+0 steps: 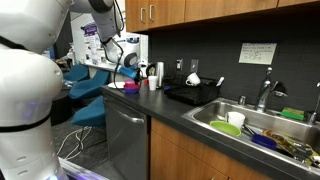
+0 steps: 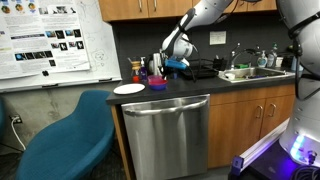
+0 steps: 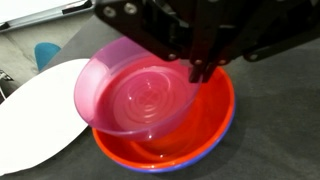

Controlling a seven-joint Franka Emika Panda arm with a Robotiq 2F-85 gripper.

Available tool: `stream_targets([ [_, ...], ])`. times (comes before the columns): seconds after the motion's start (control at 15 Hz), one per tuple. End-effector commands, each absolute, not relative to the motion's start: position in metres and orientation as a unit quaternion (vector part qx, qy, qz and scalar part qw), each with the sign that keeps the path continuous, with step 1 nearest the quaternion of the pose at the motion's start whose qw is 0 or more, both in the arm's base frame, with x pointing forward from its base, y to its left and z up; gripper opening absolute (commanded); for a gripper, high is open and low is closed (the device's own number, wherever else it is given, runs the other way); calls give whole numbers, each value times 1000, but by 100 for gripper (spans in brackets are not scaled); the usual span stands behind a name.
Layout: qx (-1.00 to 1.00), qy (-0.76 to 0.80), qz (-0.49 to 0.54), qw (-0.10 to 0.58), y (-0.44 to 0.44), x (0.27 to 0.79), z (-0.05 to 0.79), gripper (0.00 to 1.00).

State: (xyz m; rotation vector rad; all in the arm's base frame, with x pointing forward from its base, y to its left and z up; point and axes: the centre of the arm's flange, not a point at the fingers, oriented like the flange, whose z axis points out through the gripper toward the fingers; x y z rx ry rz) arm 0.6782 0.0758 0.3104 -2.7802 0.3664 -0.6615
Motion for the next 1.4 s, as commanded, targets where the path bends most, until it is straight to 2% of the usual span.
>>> stream_targets([
  [0.0, -950, 124, -244, 149, 68, 678, 333, 1],
  [0.47, -936, 132, -294, 145, 44, 665, 385, 1],
  [0.93, -874, 176, -436, 121, -5, 647, 454, 1],
  [1.33, -850, 203, -482, 67, -39, 638, 441, 1],
])
